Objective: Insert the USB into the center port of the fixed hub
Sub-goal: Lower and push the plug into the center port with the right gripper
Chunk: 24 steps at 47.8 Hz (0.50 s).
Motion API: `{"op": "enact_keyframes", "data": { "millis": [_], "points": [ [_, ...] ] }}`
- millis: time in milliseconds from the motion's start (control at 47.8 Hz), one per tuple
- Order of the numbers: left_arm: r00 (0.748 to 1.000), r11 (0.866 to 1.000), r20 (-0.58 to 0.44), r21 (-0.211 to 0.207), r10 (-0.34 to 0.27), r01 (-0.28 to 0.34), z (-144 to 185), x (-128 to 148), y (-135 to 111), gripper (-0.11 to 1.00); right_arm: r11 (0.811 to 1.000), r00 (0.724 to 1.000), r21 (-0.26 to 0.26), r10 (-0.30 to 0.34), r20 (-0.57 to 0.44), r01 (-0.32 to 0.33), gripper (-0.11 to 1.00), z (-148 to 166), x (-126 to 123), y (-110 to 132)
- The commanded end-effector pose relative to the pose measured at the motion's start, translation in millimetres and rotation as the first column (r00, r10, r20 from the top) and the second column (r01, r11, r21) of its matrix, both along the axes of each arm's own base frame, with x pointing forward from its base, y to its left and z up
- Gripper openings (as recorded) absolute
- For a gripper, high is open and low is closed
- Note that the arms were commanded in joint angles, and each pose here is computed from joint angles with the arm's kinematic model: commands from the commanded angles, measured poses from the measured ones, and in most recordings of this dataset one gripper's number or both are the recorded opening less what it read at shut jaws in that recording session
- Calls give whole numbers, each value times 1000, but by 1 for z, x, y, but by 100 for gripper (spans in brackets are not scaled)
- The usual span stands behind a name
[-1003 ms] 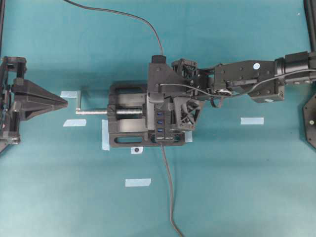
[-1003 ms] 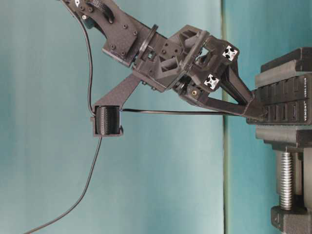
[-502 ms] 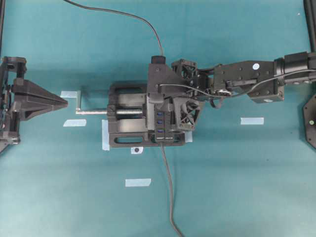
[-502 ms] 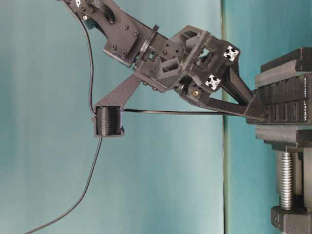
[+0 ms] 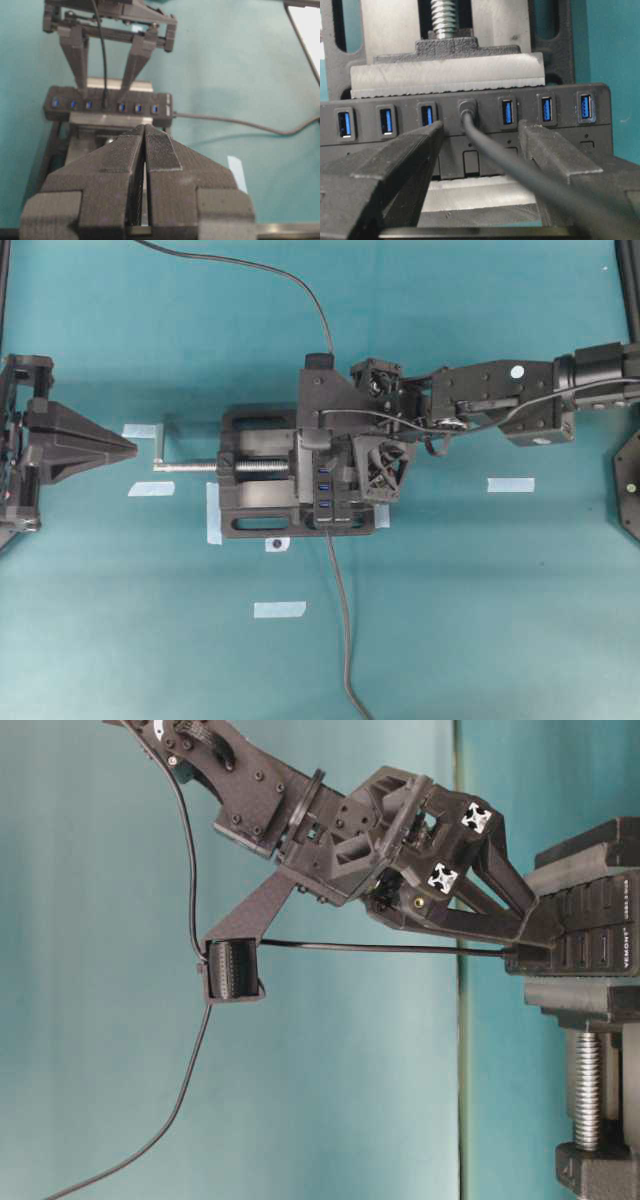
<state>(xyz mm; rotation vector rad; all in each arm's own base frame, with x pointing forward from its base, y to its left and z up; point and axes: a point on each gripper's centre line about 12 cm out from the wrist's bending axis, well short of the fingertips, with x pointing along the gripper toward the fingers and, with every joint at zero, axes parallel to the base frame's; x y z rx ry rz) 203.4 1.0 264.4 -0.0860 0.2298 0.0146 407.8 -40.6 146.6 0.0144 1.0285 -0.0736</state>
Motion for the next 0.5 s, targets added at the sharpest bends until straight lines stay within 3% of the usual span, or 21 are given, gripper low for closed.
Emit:
{"op": "enact_keyframes", "data": {
  "millis": [0, 481],
  "points": [
    [1000, 1000, 18, 0, 0, 0, 7, 2, 0, 0, 1000, 999, -3, -1, 54, 1, 77, 20, 5, 1],
    [1000, 1000, 25, 0, 2, -2, 9, 3, 0, 0, 1000, 996, -5, -3, 90, 4, 77, 32, 5, 1]
  ]
}}
